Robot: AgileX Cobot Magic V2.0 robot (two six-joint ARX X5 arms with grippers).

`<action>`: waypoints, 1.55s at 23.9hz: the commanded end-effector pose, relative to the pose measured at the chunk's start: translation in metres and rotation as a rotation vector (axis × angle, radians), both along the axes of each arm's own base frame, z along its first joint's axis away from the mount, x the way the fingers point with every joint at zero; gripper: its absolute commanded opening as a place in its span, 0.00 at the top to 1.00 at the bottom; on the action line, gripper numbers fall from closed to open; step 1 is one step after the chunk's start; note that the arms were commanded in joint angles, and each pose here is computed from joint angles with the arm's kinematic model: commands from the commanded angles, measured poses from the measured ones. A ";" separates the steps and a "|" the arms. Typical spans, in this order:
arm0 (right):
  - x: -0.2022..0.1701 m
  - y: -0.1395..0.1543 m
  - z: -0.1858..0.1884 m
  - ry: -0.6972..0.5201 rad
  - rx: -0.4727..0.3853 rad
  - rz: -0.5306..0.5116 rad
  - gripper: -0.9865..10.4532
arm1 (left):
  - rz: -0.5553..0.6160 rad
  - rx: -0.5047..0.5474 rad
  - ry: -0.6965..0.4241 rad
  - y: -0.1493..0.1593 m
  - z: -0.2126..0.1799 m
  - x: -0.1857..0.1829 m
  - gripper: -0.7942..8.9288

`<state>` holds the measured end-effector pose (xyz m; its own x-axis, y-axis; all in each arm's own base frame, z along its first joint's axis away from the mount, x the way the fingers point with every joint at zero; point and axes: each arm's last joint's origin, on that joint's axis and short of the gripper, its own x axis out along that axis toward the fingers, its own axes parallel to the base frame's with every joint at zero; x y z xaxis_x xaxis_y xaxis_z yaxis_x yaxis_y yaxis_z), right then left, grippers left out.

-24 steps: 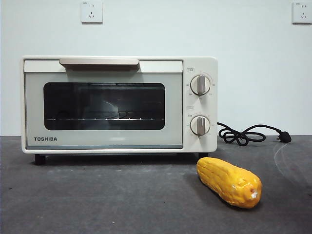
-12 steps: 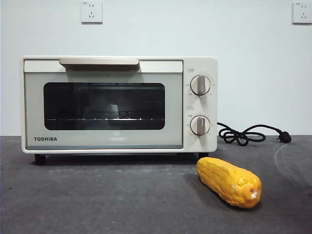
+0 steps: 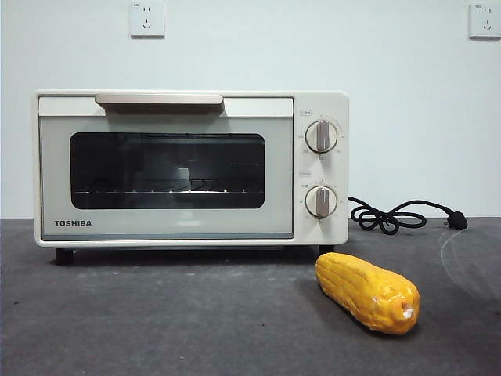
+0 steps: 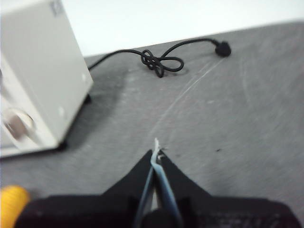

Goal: Take the corn from the table,put the corn in the oven

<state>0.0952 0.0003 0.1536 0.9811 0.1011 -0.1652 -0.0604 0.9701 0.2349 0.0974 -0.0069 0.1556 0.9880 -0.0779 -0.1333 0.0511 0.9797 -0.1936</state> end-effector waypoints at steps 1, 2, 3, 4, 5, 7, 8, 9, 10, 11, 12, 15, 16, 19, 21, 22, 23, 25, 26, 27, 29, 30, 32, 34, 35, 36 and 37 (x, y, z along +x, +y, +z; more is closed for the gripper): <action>0.000 0.002 -0.002 0.029 0.215 0.021 0.91 | -0.031 -0.116 0.041 -0.001 -0.005 0.000 0.92; 0.000 0.002 -0.002 0.032 0.217 0.036 0.91 | -0.056 -0.140 0.063 -0.002 -0.006 0.000 0.92; 0.000 0.002 -0.002 0.035 0.220 0.045 0.91 | -0.080 -0.147 0.075 -0.003 -0.007 -0.001 0.92; 0.000 0.003 -0.002 0.040 0.221 0.054 0.91 | -0.104 -0.151 0.080 -0.004 -0.007 0.000 0.92; 0.001 0.003 -0.003 0.048 0.224 0.062 0.91 | -0.131 -0.157 0.090 -0.004 -0.007 0.000 0.92; 0.001 0.004 -0.004 0.065 0.229 0.090 0.91 | -0.171 -0.188 0.113 -0.006 -0.008 0.000 0.92; 0.001 0.004 -0.004 0.076 0.234 0.111 0.91 | -0.194 -0.202 0.124 -0.006 -0.009 0.000 0.92; 0.002 0.005 -0.005 0.087 0.240 0.138 0.91 | -0.225 -0.210 0.133 -0.007 -0.009 0.000 0.92; 0.002 0.006 -0.005 0.096 0.244 0.159 0.91 | -0.251 -0.216 0.139 -0.008 -0.008 0.000 0.92; 0.002 0.006 -0.005 0.101 0.247 0.178 0.91 | -0.279 -0.224 0.144 -0.009 -0.007 0.000 0.92; 0.002 0.006 -0.004 0.103 0.248 0.182 0.92 | -0.308 -0.234 0.148 -0.010 -0.005 0.000 0.92; 0.002 0.006 0.003 0.069 0.245 0.187 0.92 | -0.378 -0.274 0.155 -0.012 0.009 -0.001 0.92; 0.001 0.007 0.010 0.046 0.243 0.201 0.92 | -0.401 -0.286 0.156 -0.012 0.018 -0.001 0.92; -0.003 0.008 0.041 -0.028 0.236 0.256 0.92 | -0.420 -0.288 0.195 -0.013 0.052 0.000 0.92; -0.005 0.009 0.066 -0.056 0.234 0.297 0.92 | -0.465 -0.270 0.221 -0.014 0.078 0.004 0.92; -0.004 0.010 0.075 -0.058 0.234 0.323 0.92 | -0.483 -0.265 0.230 -0.015 0.086 0.007 0.92; -0.004 0.010 0.082 -0.059 0.234 0.348 0.92 | -0.503 -0.262 0.239 -0.016 0.094 0.009 0.92; -0.001 0.012 0.099 -0.050 0.240 0.422 0.92 | -0.558 -0.262 0.270 -0.017 0.110 0.014 0.92; 0.001 0.013 0.106 -0.040 0.245 0.457 0.92 | -0.582 -0.264 0.286 -0.018 0.116 0.017 0.92; 0.002 0.014 0.113 -0.027 0.250 0.493 0.92 | -0.605 -0.266 0.304 -0.019 0.123 0.019 0.92; 0.008 0.015 0.128 0.024 0.272 0.547 0.92 | -0.650 -0.252 0.346 -0.021 0.136 0.025 0.92; 0.010 0.015 0.135 0.061 0.284 0.556 0.92 | -0.670 -0.239 0.366 -0.023 0.143 0.027 0.92; 0.016 0.015 0.146 0.128 0.301 0.575 0.92 | -0.703 -0.203 0.400 -0.026 0.155 0.032 0.92; 0.021 0.017 0.157 0.181 0.279 0.609 0.92 | -0.735 -0.161 0.436 -0.029 0.165 0.036 0.92; 0.023 0.017 0.161 0.202 0.264 0.625 0.92 | -0.747 -0.144 0.447 -0.031 0.169 0.038 0.92; 0.025 0.019 0.166 0.226 0.245 0.643 0.92 | -0.759 -0.129 0.460 -0.033 0.174 0.040 0.92; 0.027 0.021 0.170 0.253 0.226 0.662 0.91 | -0.772 -0.121 0.470 -0.035 0.177 0.043 0.92</action>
<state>0.1224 0.0194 0.3198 0.6564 0.7036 -0.2722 -0.4839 0.6695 0.5636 0.1394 -0.0401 0.3300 0.5091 -0.7297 -0.4565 0.5254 0.6835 -0.5067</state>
